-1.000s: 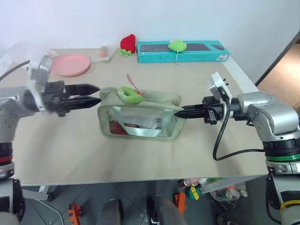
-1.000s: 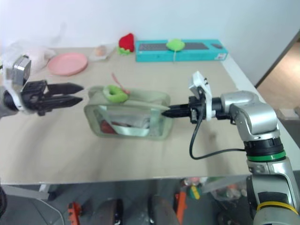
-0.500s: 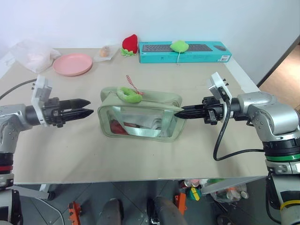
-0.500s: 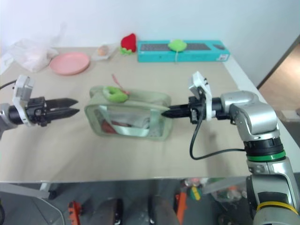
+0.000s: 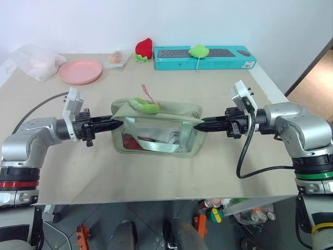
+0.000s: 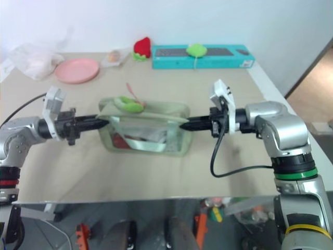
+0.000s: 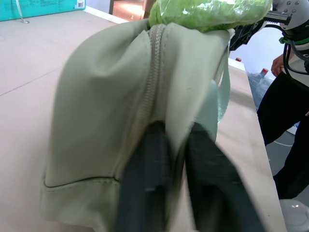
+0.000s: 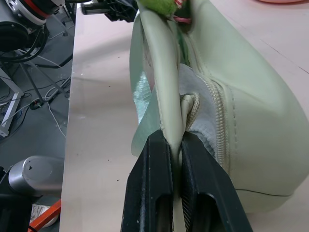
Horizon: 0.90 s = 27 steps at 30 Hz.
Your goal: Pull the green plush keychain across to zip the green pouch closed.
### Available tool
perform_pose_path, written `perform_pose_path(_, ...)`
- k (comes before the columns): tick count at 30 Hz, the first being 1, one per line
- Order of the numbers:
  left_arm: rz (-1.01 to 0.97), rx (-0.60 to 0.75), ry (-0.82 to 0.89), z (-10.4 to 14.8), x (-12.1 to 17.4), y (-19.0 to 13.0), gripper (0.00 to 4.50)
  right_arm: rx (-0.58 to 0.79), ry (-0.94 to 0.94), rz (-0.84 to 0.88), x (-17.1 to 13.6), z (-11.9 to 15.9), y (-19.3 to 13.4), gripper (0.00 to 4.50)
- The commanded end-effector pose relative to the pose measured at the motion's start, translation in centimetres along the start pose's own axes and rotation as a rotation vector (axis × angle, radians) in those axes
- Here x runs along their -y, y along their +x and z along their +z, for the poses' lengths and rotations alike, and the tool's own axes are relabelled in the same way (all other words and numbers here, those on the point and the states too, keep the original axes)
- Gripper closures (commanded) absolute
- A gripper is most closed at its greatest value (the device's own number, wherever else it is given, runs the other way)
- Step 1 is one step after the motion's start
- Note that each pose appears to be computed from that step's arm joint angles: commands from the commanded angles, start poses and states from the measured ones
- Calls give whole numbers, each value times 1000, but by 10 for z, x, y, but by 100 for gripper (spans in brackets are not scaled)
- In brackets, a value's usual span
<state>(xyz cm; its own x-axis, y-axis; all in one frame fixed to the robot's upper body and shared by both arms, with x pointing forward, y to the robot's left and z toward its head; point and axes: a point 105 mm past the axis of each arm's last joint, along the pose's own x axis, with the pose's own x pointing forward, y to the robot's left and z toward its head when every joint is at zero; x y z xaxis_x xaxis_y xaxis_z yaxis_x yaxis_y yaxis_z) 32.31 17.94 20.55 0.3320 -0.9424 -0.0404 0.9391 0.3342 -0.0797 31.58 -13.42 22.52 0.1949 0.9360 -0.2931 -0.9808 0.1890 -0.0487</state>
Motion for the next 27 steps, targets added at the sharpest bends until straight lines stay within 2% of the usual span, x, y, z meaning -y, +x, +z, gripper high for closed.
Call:
perform_pose_path(1,-17,3,39,7,2,1,448,21,-48,-5,-3,11,-4,450)
perform_pose_path(7,-9,-7,84,5,5,-1,448,5,-84,-102,12,8,-5,450)
perform_pose_path(12,-12,-12,88,4,6,0,448,18,-63,-87,9,9,-6,450)
perform_pose_path(13,-11,-13,89,4,6,0,450,8,-62,-74,7,8,-7,371)
perform_pose_path(15,-11,-13,89,4,6,0,450,-3,-65,-83,7,7,-8,314)
perform_pose_path(16,-11,-13,90,4,6,0,450,-4,-65,-97,9,7,-8,264)
perform_pose_path(17,-11,-14,91,3,6,0,450,-1,-66,-100,9,8,-10,245)
perform_pose_path(19,-12,-16,93,2,6,0,450,8,-68,-96,7,11,-13,169)
perform_pose_path(24,-14,-19,94,1,7,2,450,81,-92,-122,4,35,-37,3)
perform_pose_path(27,-15,-18,93,0,8,2,450,152,-111,-167,8,53,-49,3)
